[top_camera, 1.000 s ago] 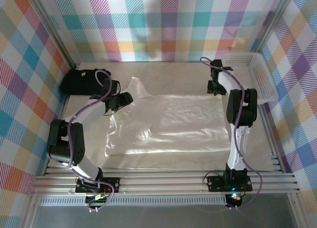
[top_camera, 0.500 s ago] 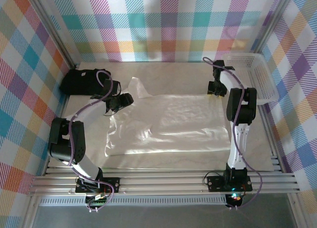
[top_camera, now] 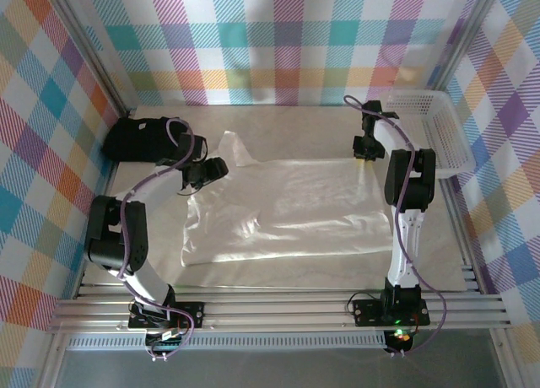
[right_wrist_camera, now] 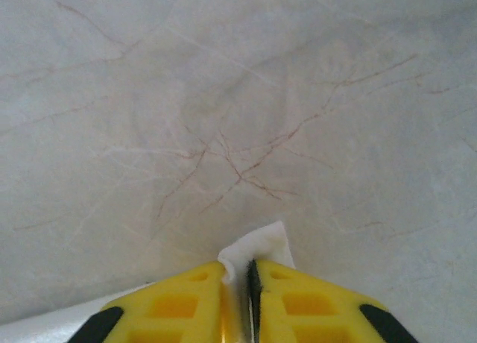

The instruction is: Fold the inside-out t-shirt

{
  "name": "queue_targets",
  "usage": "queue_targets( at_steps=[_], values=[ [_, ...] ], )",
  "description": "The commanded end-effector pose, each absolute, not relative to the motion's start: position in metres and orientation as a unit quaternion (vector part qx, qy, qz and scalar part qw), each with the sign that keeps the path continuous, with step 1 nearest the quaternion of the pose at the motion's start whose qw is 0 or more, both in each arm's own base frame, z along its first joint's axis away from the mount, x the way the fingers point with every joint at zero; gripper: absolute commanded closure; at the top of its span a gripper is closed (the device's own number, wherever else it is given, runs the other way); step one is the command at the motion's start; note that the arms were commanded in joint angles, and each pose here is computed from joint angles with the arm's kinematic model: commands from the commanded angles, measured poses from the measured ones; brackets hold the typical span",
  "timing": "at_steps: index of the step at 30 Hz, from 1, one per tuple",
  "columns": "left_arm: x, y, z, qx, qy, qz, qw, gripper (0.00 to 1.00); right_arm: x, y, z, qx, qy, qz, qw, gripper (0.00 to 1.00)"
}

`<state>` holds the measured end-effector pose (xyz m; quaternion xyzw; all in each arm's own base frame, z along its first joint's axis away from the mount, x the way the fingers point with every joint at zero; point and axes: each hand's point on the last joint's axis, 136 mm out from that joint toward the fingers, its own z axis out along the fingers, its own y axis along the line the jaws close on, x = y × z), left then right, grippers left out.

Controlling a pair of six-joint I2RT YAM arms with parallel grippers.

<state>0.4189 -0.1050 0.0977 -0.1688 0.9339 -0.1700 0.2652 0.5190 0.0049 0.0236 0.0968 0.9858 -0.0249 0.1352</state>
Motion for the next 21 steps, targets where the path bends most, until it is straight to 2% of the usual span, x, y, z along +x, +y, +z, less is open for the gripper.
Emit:
queue_targets(
  at_steps=[1,7,15,21],
  values=[
    [0.444,-0.100,0.107,-0.161,0.932,-0.150,0.289,0.37,0.522,0.003,0.031,0.082,0.984,-0.023,0.158,0.89],
    [0.507,-0.098,0.096,-0.143,0.942,-0.112,0.282,0.38,0.522,0.009,0.040,0.055,0.980,-0.030,0.186,0.97],
    [0.592,-0.100,0.065,-0.125,0.955,-0.091,0.254,0.40,0.523,0.013,0.044,0.049,0.980,-0.023,0.193,0.97],
    [0.630,-0.101,0.049,-0.111,0.956,-0.088,0.256,0.42,0.525,0.020,0.049,0.042,0.979,-0.011,0.198,0.97]
  ],
)
